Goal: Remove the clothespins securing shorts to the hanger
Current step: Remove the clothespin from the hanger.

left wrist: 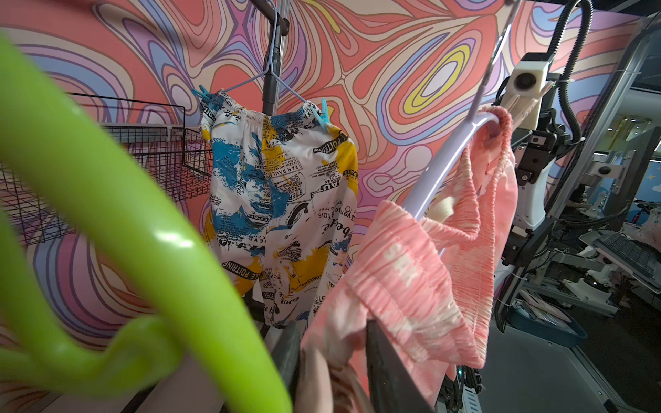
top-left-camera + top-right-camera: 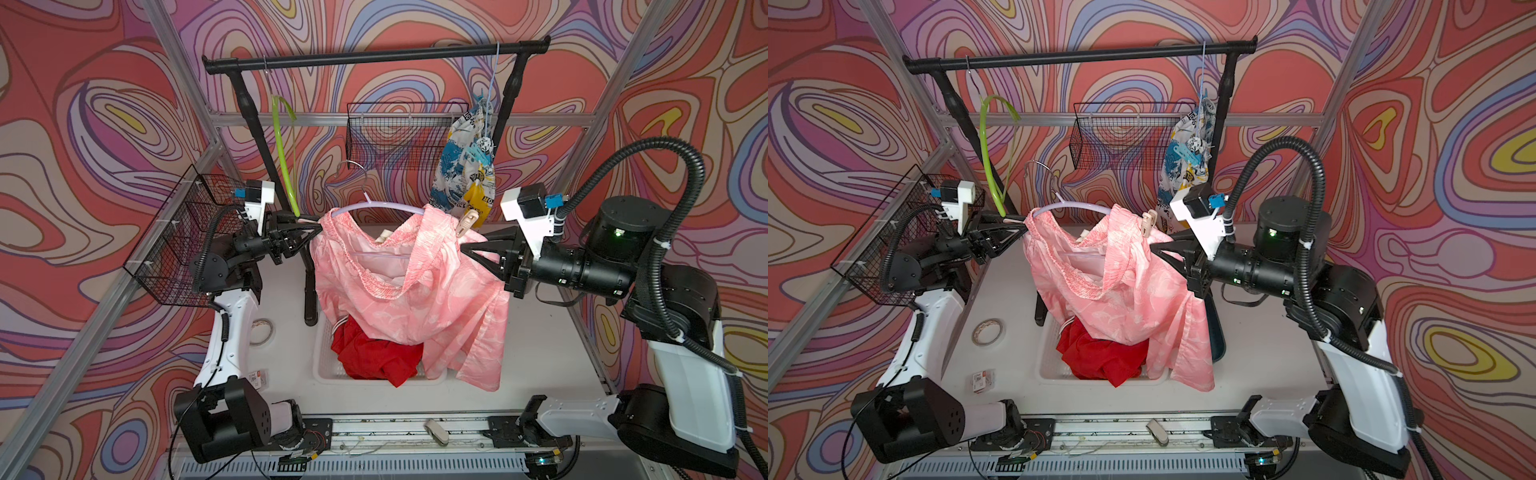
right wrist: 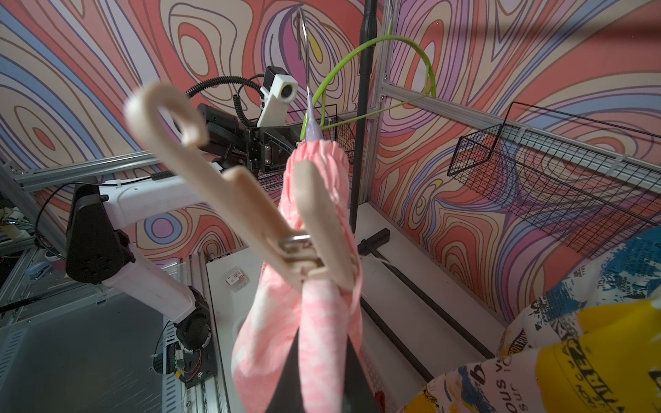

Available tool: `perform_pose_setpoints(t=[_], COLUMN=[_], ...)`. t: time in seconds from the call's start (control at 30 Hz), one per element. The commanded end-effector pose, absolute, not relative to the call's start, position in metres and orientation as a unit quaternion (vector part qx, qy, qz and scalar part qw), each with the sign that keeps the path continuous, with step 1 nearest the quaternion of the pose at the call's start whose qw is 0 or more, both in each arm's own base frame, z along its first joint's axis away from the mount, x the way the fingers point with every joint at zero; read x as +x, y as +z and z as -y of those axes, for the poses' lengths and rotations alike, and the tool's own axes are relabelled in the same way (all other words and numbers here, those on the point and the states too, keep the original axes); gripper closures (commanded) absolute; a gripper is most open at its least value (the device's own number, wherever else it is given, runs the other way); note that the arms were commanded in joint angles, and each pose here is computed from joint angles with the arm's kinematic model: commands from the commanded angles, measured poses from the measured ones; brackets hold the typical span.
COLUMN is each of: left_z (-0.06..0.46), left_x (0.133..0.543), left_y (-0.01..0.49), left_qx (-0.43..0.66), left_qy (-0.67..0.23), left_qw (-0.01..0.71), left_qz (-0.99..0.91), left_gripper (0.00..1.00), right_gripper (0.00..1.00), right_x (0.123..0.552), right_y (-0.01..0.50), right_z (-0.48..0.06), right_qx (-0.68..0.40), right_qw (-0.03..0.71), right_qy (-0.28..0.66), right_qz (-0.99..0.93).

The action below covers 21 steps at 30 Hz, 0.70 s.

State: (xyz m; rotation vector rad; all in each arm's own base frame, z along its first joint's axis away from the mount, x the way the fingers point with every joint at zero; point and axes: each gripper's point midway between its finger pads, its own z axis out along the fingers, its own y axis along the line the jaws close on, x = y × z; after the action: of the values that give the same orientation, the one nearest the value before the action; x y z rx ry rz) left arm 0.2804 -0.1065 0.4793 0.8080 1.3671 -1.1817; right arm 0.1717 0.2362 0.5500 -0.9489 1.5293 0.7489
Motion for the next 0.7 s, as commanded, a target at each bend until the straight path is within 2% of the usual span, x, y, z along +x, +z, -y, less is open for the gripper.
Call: perform_pose_setpoints(t=[0.0, 0.2, 0.5, 0.67], left_z=[0.112, 0.111, 0.092, 0.084], left_x=[0.257, 0.251, 0.237, 0.238], left_y=[0.494, 0.498, 0.516, 0.509], left_qx=[0.38, 0.382, 0.357, 0.329], left_qy=[-0.471, -0.462, -0.422, -0.412], left_qw=[0.571, 0.577, 0.607, 0.605], left_qz=[-0.555, -0.554, -0.571, -0.597], left_gripper=[0.79, 0.99, 1.0, 1.0], right_gripper=[1.0, 1.0, 1.0, 1.0], right_x=[0.169, 0.172, 0.193, 0.2], right_y=[0.575, 0.57, 0.539, 0.535], right_z=[-0.235, -0.237, -0.239, -0.231], right_qx=[-0.401, -0.401, -0.393, -0.378], right_qw=[0.602, 0.597, 0.572, 0.581], right_qy=[0.32, 0.319, 0.28, 0.256], right_qz=[-0.612, -0.617, -0.663, -0.674])
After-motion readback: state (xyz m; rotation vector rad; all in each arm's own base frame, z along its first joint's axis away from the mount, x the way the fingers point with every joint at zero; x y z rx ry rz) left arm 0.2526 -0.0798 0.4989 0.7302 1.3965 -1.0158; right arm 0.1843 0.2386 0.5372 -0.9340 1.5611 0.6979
